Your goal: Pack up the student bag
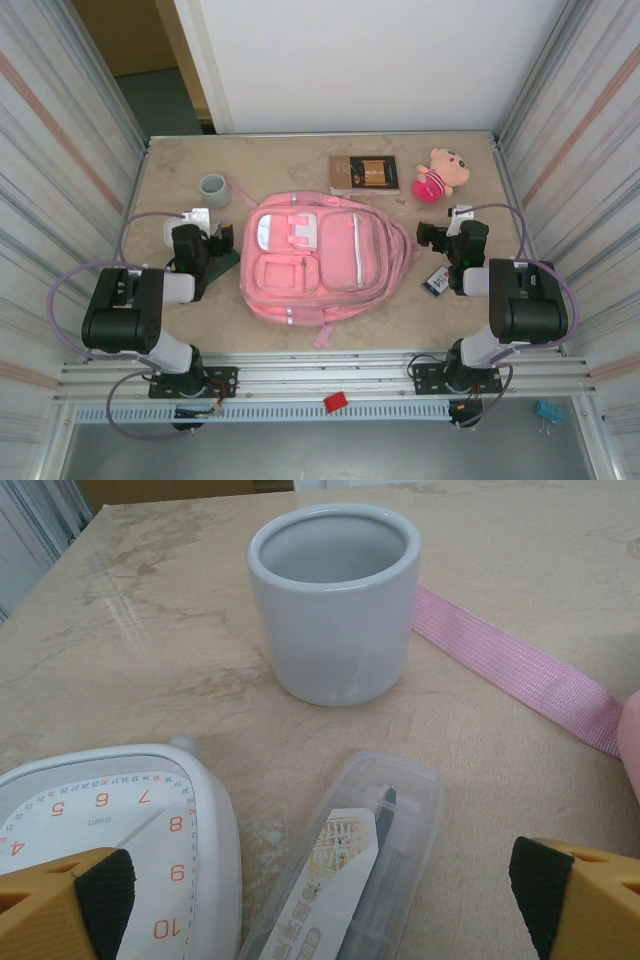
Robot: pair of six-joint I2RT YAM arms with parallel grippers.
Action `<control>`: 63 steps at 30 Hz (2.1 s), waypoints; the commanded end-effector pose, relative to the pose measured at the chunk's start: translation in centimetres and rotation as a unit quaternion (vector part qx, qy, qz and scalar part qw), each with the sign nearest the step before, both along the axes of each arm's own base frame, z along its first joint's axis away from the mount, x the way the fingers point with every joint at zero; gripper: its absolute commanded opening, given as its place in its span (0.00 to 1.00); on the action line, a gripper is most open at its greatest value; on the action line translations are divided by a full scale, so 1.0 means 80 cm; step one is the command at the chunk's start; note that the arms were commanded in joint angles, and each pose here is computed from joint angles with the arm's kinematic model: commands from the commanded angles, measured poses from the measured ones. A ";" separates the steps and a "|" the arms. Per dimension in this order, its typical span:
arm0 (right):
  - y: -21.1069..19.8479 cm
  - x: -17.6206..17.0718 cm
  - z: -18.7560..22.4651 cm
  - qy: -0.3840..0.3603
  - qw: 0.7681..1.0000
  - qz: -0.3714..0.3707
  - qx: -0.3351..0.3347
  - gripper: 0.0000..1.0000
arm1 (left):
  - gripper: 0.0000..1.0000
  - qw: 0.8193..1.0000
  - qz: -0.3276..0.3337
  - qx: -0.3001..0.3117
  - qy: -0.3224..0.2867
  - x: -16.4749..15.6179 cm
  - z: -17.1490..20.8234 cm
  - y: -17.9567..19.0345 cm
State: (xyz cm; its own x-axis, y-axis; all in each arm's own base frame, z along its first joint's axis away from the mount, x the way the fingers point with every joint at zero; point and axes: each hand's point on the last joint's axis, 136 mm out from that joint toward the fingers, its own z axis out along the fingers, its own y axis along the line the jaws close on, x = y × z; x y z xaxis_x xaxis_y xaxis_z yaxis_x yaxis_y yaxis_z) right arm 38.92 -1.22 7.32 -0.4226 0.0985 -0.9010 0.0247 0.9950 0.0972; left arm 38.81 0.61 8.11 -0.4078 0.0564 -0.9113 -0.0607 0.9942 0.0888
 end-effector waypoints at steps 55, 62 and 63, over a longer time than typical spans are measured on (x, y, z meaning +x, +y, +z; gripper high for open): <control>0.248 -0.066 -0.018 0.355 0.910 0.166 0.134 0.76 | 0.50 0.893 -0.048 -0.290 0.340 -0.188 -0.016 -0.213; 0.263 -0.137 -0.020 0.368 0.901 0.152 0.174 0.73 | 0.49 0.899 -0.060 -0.284 0.328 -0.109 -0.028 -0.227; 0.267 -0.143 -0.017 0.367 0.901 0.154 0.174 0.73 | 0.49 0.900 -0.063 -0.278 0.330 -0.096 -0.028 -0.230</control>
